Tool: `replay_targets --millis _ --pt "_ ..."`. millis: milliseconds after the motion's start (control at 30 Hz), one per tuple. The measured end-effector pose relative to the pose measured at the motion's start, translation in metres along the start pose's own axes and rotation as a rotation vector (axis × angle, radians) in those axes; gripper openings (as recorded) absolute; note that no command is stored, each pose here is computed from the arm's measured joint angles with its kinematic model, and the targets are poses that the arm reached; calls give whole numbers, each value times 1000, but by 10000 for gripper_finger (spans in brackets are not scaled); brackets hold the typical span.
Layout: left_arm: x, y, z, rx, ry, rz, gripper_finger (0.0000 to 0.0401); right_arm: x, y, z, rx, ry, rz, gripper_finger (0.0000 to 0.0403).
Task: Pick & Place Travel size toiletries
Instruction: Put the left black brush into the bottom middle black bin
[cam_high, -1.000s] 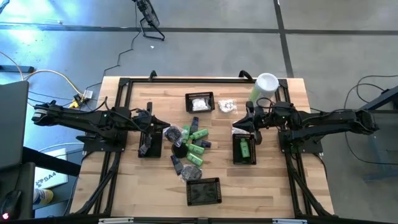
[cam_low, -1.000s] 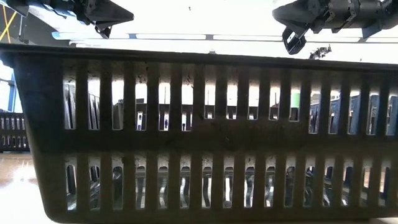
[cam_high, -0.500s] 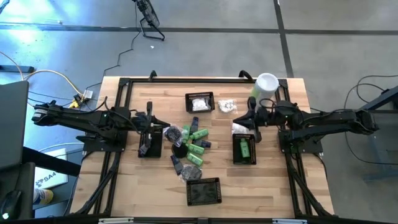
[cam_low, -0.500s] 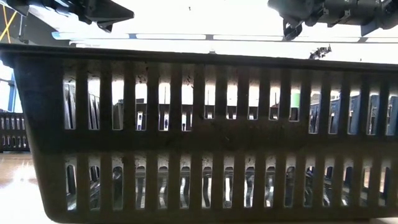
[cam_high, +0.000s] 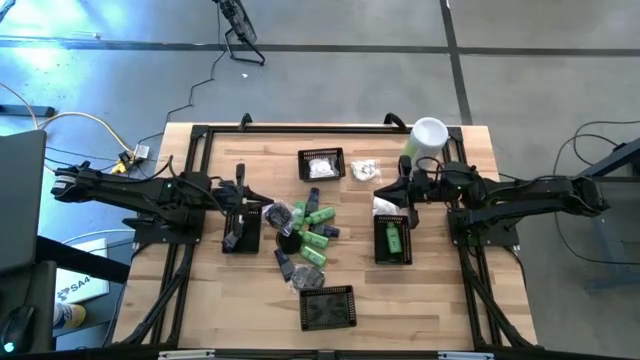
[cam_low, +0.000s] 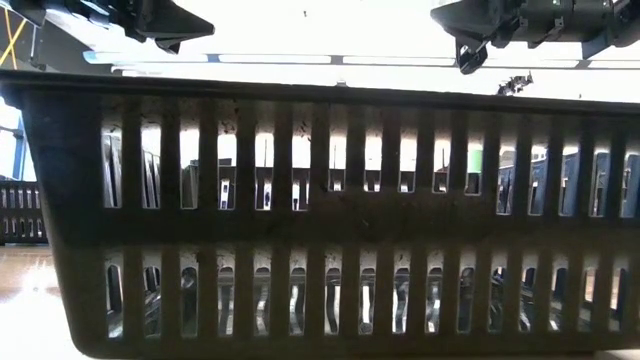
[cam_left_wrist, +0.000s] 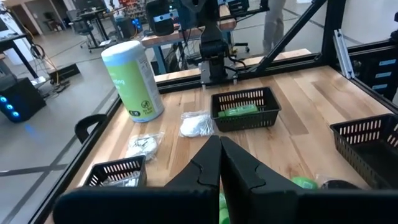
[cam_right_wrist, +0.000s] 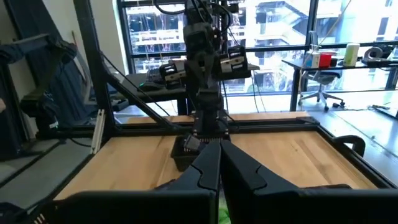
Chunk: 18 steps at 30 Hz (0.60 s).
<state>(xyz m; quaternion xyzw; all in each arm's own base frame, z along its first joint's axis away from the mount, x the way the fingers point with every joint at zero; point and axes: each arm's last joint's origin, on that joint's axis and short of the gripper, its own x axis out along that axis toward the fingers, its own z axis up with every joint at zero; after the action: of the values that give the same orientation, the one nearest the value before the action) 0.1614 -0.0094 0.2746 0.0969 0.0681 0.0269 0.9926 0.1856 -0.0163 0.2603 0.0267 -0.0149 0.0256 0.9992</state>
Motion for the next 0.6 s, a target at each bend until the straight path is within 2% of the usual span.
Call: replay_targets --millis 167,400,600 --pt "0 0 -2 2 17 -3 1 0 0 -1 -27 5 -7 3" --pt "0 0 -2 -81 20 19 1 0 -1 -1 -243 12 -17 3" --pt "0 1 1 -135 -12 44 1 0 -4 -3 -287 49 -141 3"
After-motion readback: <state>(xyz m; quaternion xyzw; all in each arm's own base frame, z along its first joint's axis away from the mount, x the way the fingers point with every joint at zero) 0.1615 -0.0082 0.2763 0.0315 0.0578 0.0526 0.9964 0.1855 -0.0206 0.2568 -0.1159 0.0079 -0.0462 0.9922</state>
